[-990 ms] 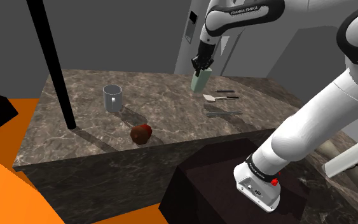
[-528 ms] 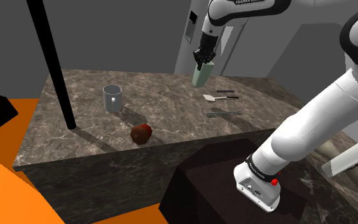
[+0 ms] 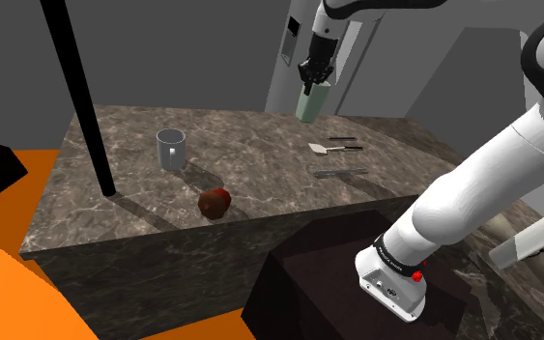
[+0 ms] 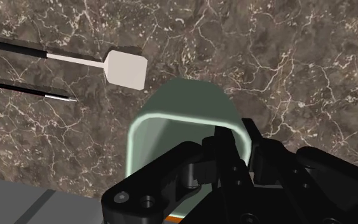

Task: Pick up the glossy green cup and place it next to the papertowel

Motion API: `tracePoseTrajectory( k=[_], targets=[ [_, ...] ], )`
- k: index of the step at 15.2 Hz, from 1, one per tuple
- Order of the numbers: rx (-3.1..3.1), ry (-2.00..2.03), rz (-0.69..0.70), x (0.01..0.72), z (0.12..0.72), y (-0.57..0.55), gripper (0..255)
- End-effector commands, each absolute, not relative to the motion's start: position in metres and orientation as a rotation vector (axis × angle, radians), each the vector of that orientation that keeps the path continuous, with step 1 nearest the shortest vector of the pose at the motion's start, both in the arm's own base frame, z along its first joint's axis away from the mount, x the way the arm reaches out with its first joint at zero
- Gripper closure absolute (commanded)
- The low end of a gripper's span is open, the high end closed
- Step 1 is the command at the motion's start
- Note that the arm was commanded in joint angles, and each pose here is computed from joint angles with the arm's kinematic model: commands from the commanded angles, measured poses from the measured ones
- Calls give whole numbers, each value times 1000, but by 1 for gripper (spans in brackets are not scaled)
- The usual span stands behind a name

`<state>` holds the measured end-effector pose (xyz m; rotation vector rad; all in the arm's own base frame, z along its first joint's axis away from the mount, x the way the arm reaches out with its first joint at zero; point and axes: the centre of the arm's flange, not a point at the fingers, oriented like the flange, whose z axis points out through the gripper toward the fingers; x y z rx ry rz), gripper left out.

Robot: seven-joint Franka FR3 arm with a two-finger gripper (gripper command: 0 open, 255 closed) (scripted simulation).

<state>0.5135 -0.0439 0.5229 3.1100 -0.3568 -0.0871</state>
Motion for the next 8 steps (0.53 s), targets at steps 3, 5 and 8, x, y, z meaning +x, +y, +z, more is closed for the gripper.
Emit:
tracePoseTrajectory(
  k=[3,5,8],
  targets=[
    [3110,-357,-87,513,544,-43,255],
    [3110,-357,-87,513,554,-43,255],
    [3110,-357,-87,513,570,-43,255]
  ],
)
